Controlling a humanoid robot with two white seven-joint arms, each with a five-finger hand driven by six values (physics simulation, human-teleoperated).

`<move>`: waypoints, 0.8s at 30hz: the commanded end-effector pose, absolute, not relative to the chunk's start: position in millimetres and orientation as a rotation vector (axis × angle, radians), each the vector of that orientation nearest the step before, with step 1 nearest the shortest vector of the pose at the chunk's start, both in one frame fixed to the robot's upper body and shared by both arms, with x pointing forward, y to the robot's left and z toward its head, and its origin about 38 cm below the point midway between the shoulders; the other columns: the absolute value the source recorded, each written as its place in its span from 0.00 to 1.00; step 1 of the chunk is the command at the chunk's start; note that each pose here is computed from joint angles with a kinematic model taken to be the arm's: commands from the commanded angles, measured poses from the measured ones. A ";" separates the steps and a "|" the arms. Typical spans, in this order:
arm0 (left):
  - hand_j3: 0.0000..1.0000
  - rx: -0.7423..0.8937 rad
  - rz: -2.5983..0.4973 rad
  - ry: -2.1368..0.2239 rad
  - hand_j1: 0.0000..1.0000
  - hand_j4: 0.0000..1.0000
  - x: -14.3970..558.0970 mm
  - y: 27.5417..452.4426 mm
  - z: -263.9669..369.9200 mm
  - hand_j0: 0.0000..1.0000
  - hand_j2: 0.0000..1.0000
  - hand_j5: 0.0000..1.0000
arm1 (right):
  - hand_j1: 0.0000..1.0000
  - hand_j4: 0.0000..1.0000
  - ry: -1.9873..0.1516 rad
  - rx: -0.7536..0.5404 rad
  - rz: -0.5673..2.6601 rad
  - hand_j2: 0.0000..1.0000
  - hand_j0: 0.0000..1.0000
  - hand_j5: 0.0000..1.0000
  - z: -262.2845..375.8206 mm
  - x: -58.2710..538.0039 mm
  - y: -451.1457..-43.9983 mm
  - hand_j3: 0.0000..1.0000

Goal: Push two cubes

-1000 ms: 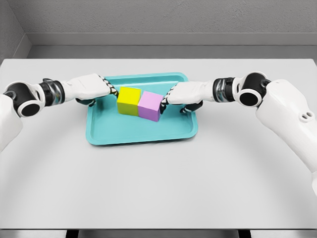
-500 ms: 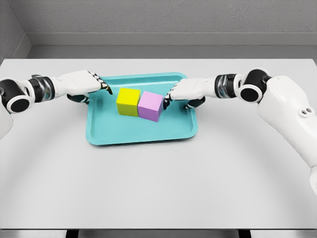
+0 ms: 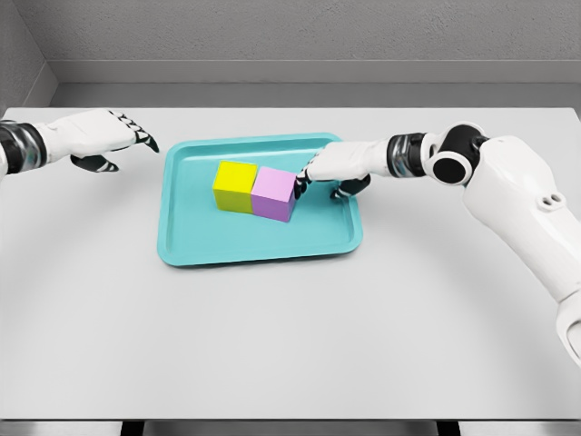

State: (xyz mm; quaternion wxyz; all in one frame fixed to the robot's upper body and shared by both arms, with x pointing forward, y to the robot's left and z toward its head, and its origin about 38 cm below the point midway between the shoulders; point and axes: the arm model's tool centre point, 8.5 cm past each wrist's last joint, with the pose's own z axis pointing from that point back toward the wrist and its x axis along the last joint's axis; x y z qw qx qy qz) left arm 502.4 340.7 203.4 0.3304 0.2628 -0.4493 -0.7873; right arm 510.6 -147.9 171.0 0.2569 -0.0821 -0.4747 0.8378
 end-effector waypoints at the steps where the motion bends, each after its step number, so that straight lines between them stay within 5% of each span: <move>1: 0.77 0.688 -2.053 -1.176 0.77 0.77 502.3 342.1 204.2 0.77 0.77 0.77 | 0.68 0.68 -1.288 -0.220 2.266 0.68 0.68 0.68 170.7 511.5 -147.8 0.68; 21: 0.77 0.693 -2.041 -1.176 0.77 0.77 503.3 345.1 205.6 0.77 0.77 0.77 | 0.67 0.67 -1.284 -0.233 2.258 0.67 0.67 0.67 175.3 516.9 -149.2 0.67; 24: 0.94 0.694 -2.034 -1.183 0.94 0.94 503.1 345.9 205.1 0.94 0.94 0.94 | 0.68 0.68 -1.324 -0.270 2.275 0.68 0.68 0.68 192.0 513.4 -153.8 0.68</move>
